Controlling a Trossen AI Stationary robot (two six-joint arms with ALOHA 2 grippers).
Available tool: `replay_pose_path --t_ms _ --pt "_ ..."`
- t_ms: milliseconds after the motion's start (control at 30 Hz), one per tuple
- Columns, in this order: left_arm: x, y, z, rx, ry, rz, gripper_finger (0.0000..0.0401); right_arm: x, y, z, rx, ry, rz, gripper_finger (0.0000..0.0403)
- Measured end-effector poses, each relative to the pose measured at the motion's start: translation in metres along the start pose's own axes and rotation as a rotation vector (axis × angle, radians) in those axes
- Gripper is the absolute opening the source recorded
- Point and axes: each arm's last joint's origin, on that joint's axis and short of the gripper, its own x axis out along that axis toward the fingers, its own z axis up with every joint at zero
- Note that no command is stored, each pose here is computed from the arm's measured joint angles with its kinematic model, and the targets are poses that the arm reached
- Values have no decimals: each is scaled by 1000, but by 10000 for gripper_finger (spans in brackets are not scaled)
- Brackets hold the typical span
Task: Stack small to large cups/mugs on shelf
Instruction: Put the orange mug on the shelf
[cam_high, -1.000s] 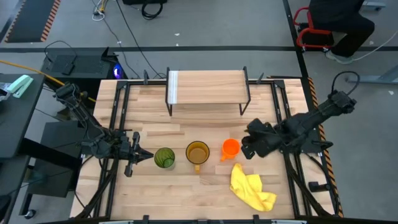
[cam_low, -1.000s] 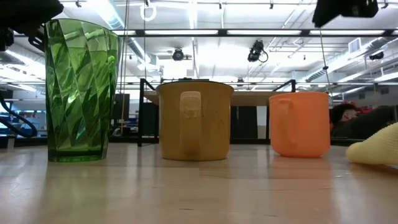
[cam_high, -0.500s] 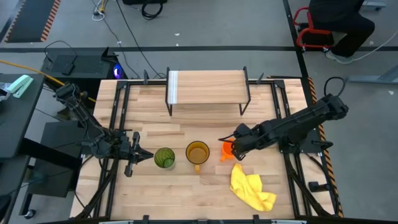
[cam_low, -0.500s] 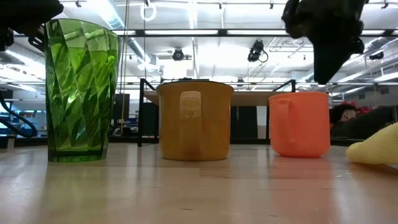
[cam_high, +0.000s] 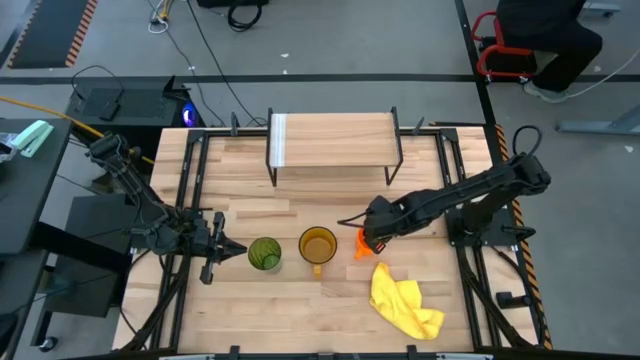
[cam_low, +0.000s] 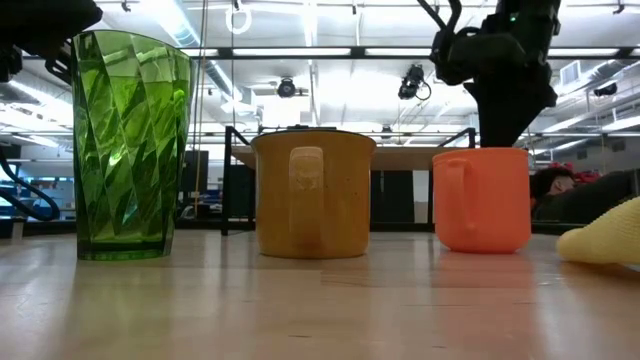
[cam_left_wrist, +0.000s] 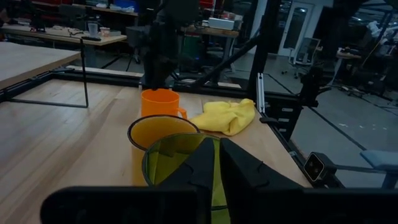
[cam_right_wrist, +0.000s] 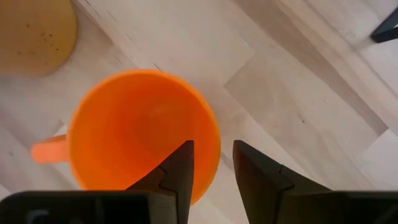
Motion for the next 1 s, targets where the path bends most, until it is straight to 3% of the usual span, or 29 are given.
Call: replay_pose_path --t_ms 833,1000 --pt "0 0 -1 -15 10 2 23 6 3 -3 4 83 14 118" --pt "0 0 -1 -15 9 2 28 6 3 -3 18 83 13 94"
